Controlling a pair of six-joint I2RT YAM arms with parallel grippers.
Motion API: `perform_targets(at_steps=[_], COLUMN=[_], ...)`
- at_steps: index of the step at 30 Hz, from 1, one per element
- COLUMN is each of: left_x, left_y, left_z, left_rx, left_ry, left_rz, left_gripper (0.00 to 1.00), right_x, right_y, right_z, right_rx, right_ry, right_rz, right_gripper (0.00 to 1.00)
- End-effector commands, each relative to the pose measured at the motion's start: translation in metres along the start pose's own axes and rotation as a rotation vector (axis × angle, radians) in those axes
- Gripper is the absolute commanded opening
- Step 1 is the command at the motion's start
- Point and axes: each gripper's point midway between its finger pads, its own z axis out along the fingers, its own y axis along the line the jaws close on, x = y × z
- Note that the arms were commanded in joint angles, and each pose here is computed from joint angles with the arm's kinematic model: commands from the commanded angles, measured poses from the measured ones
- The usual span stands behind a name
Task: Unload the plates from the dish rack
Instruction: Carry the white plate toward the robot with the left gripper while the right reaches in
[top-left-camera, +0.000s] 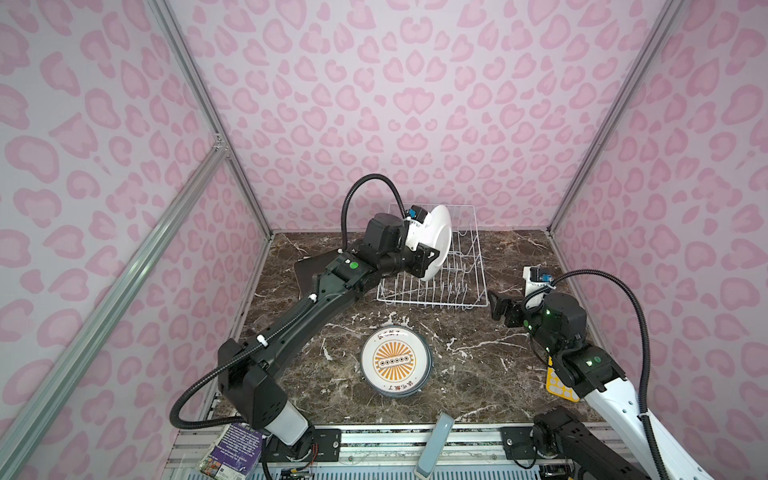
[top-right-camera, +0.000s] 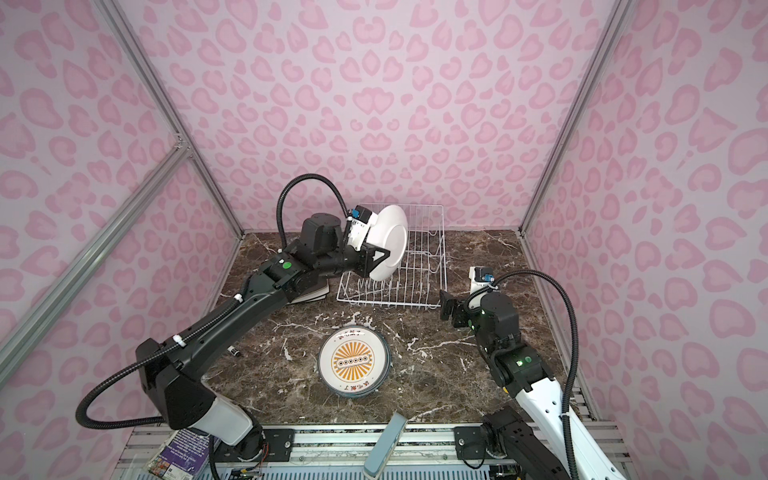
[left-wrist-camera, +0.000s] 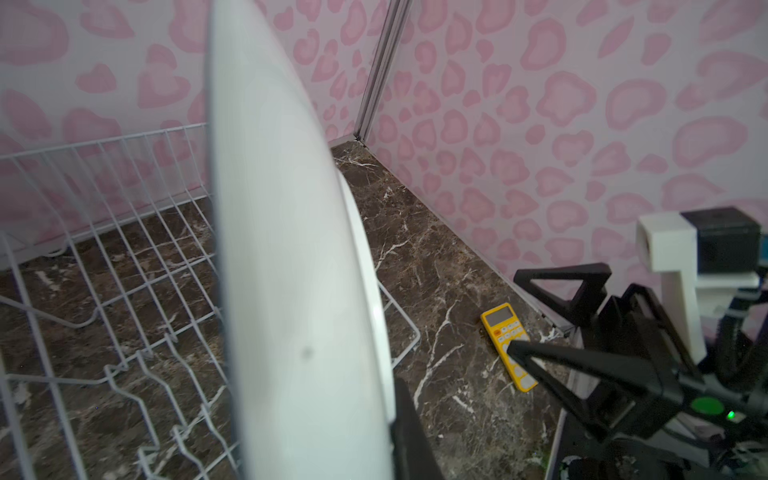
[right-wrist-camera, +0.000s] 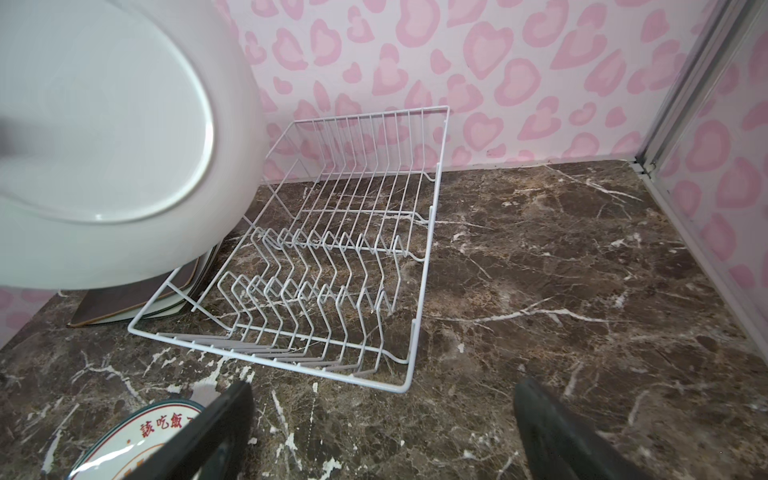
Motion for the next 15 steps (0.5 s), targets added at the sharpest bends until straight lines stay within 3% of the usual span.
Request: perform_targets(at_steps=[1, 8, 15], left_x=[-0.025, 0.015, 0.046], left_y=[0.003, 0.012, 0.022], left_z=[-0.024, -0.053, -0.064], left_rx=[-0.078, -0.201, -0.328], left_ry=[-0.143, -0.089, -0.015], left_rz=[0.241, 0.494, 0.664], left_gripper=[0.03, 0.03, 0.03], right_x=[-0.007, -0.028, -0.047], right_y=[0.003, 0.038, 0.081], right_z=[0.002, 0.021, 0.043], right_rx=[0.005, -0.114, -0.303], right_ry=[0.065, 0.192, 0.257], right_rz=[0.161, 0.29, 0.35], right_gripper=[0.99, 0.99, 0.95])
